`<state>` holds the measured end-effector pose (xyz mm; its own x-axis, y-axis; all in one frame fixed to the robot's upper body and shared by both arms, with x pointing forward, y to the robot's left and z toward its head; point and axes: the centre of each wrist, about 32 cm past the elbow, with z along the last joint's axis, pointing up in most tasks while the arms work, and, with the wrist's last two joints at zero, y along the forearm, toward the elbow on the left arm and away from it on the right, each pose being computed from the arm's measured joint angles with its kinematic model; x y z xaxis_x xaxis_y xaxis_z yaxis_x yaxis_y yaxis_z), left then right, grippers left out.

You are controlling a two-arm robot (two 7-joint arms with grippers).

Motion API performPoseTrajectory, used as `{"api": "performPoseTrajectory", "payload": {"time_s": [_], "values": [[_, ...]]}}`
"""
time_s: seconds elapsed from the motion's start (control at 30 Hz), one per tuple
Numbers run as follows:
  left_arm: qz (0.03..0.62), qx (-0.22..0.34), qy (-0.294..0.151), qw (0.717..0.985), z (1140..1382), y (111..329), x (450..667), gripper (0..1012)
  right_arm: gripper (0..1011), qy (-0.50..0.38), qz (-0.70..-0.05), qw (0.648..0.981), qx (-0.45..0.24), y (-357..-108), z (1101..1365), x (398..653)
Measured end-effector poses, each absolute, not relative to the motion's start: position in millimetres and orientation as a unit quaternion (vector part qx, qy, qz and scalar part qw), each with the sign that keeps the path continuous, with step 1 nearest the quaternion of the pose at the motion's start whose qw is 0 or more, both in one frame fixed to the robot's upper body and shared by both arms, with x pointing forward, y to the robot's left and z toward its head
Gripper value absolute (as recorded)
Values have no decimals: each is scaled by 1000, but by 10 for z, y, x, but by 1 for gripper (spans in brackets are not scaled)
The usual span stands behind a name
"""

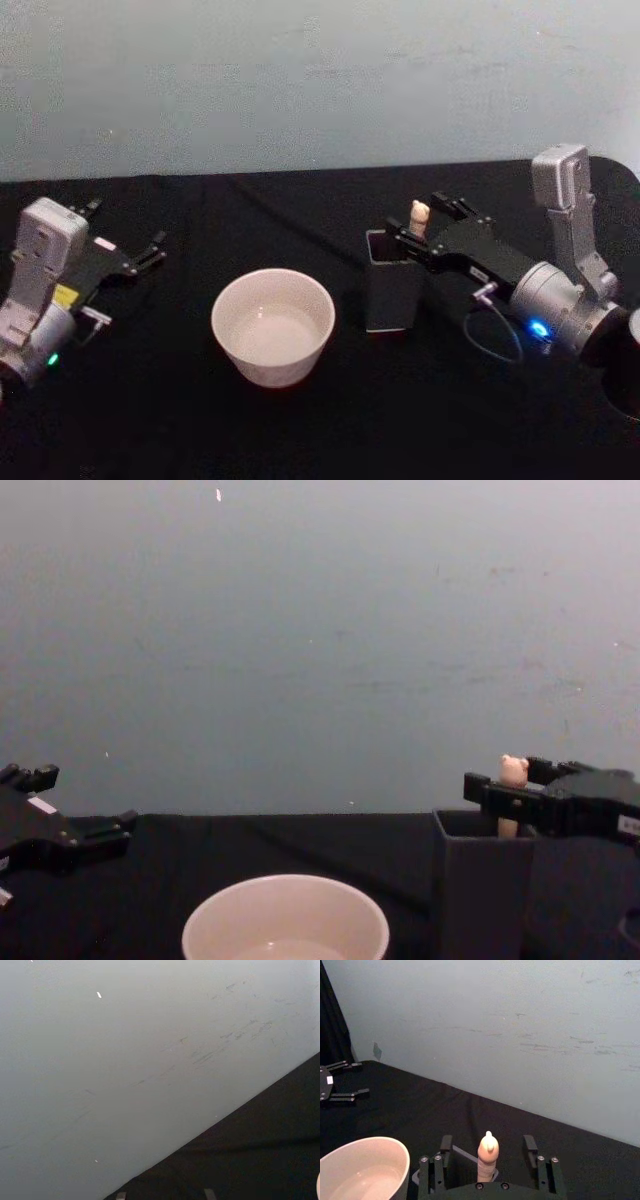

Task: Pick up the stirring spoon with one hand, stir inside the cup, then place it back in its original position.

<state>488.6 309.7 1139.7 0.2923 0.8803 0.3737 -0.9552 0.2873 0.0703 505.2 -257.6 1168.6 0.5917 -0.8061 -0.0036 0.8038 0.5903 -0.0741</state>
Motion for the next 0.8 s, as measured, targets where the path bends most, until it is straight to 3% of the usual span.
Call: {"api": "performPoseTrajectory", "payload": {"time_s": [0.47, 0.5, 0.63, 0.8], "values": [[580, 141, -132, 791, 11398, 3097, 4886, 1001, 503, 18, -452, 891, -32, -2578, 11684, 5048], [580, 141, -132, 791, 11398, 3097, 4886, 1001, 433, 18, -452, 891, -32, -2578, 11684, 5048], [580, 142, -132, 791, 11398, 3097, 4886, 1001, 314, 18, -452, 891, -31, -2578, 11684, 5048], [580, 141, -132, 791, 11398, 3097, 4886, 1001, 212, 18, -452, 891, -31, -2578, 11684, 5048]]}}
